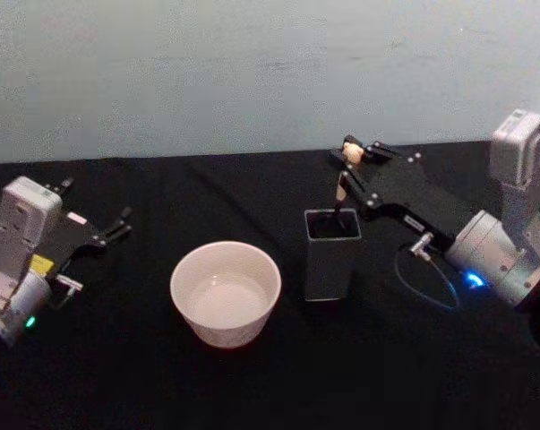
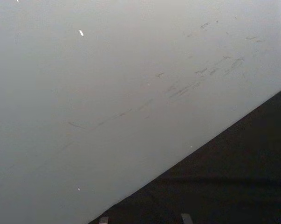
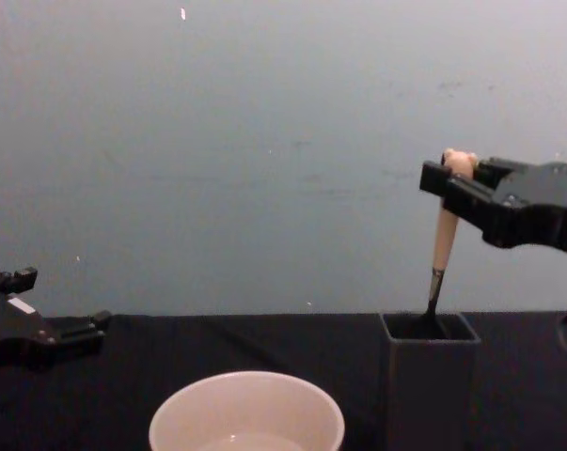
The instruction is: Pick up the stirring spoon with one hand, stir inside the cup, then place it back in its original position.
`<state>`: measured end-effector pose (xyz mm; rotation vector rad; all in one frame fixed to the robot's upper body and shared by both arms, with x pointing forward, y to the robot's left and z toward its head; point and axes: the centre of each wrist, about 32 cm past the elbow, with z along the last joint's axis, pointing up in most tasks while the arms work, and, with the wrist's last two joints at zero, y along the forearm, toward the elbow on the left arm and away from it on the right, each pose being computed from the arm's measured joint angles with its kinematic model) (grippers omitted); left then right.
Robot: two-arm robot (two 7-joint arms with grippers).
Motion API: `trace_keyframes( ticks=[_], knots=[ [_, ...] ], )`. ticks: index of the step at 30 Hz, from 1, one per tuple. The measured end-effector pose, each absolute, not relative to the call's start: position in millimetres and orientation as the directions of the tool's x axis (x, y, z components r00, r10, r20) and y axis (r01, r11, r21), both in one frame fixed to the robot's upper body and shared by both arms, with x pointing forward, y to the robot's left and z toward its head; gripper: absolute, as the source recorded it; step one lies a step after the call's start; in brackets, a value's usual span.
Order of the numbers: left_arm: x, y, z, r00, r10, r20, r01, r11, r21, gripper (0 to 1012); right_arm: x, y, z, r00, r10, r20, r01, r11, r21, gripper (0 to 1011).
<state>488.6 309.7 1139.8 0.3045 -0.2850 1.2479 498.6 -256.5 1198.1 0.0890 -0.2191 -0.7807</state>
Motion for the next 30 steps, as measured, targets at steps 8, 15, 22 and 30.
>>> trace_keyframes(
  ticks=[8, 15, 22, 30],
  knots=[
    [489, 310, 1140, 0.292, 0.88, 0.374, -0.955, 0.287, 0.07, 1001, 496, -249, 1184, 0.663, -0.74, 0.117, 0.733, 0.673, 0.105, 214],
    [489, 310, 1140, 0.292, 0.88, 0.374, -0.955, 0.287, 0.07, 1001, 496, -244, 1173, 0.657, -0.749, 0.085, 0.747, 0.662, 0.065, 214],
    [489, 310, 1140, 0.292, 0.88, 0.374, -0.955, 0.287, 0.07, 1001, 494, -241, 1165, 0.649, -0.759, 0.056, 0.758, 0.651, 0.037, 214],
    [489, 310, 1140, 0.292, 0.88, 0.374, -0.955, 0.287, 0.07, 1001, 493, -238, 1160, 0.633, -0.773, 0.033, 0.773, 0.634, 0.016, 214]
  ],
)
